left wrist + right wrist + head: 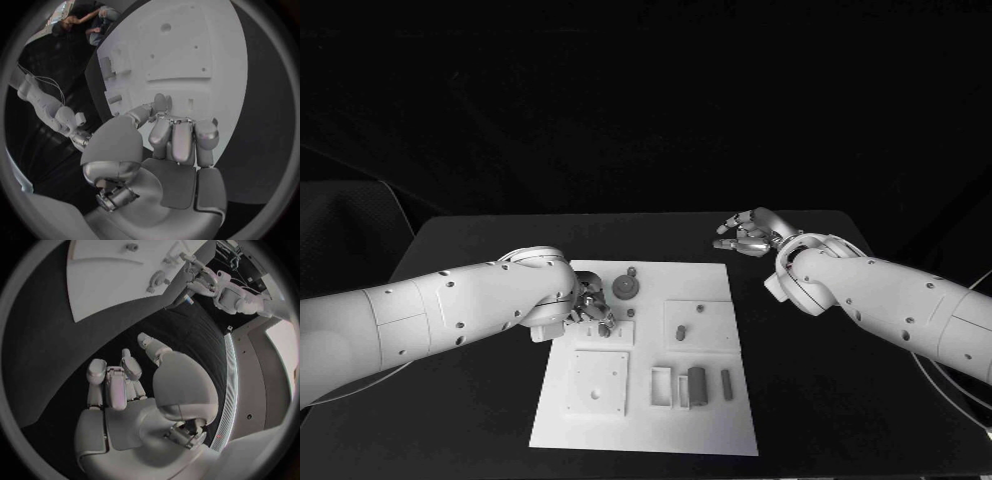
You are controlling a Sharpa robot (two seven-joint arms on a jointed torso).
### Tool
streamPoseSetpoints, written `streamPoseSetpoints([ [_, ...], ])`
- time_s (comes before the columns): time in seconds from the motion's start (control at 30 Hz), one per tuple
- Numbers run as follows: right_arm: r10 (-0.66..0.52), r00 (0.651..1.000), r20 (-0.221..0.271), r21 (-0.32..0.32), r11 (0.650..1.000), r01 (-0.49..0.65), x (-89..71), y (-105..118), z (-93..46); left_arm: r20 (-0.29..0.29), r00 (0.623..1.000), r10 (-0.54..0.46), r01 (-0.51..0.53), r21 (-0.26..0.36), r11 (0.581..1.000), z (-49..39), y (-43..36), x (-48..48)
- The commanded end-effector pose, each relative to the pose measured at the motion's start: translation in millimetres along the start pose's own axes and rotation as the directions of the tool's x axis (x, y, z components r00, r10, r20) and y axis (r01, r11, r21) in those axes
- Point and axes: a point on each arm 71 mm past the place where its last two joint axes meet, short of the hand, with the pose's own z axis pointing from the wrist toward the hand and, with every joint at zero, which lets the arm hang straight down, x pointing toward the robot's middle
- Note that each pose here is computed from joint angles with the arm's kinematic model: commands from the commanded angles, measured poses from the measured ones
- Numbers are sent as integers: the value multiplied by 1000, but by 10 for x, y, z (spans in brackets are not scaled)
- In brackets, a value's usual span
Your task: Assemble the parts on the task board
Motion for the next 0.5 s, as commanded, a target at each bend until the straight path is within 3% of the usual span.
streamPoseSetpoints([
  [0.03,2,1000,-13,-5,1000,-2,14,6,-1,8,1000,-23,23,18,1000,0,-19,-2],
  [0.5,1,1000,-14,-3,1000,-2,17,1,-1,-9,997,-73,73,18,997,7,4,-7],
])
